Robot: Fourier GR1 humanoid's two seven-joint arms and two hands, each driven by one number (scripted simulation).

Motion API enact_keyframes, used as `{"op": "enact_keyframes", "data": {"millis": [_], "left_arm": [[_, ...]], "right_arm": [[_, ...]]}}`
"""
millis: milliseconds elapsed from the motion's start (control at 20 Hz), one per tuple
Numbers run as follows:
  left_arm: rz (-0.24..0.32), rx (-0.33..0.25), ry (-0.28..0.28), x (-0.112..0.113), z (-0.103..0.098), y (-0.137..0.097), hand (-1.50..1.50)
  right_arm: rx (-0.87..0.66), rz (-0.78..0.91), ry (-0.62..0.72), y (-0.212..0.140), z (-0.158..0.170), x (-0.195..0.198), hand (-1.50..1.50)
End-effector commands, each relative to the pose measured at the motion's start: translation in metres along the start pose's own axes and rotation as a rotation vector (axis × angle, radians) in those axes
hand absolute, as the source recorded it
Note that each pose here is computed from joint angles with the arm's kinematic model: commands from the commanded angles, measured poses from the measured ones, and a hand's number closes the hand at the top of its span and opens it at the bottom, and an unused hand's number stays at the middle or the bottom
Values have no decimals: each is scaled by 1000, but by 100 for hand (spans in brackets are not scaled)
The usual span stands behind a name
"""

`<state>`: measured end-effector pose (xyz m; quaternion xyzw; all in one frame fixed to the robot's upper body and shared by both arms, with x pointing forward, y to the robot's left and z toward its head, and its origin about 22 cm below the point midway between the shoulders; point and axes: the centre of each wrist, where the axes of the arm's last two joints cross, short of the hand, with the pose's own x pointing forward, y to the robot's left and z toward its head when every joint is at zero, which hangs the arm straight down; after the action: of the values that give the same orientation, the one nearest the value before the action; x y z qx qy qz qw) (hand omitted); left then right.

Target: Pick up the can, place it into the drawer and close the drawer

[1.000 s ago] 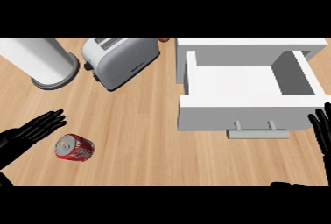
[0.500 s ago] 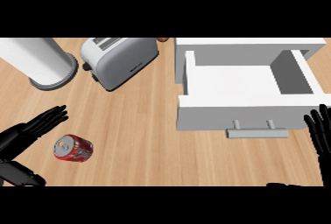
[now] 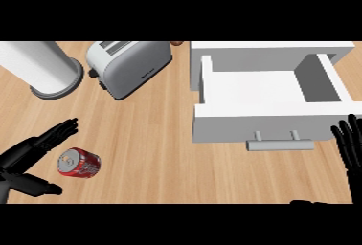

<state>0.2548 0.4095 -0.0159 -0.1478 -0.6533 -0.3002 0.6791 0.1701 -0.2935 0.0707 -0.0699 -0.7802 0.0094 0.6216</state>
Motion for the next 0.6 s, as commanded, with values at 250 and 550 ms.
{"op": "enact_keyframes", "data": {"millis": [250, 550], "left_arm": [[71, -102, -70, -28, 14, 3, -150], [97, -79, -62, -48, 1, -8, -150]], "right_arm": [[-7, 2, 4, -2, 11, 4, -150], [5, -3, -21, -4, 5, 4, -150]]}}
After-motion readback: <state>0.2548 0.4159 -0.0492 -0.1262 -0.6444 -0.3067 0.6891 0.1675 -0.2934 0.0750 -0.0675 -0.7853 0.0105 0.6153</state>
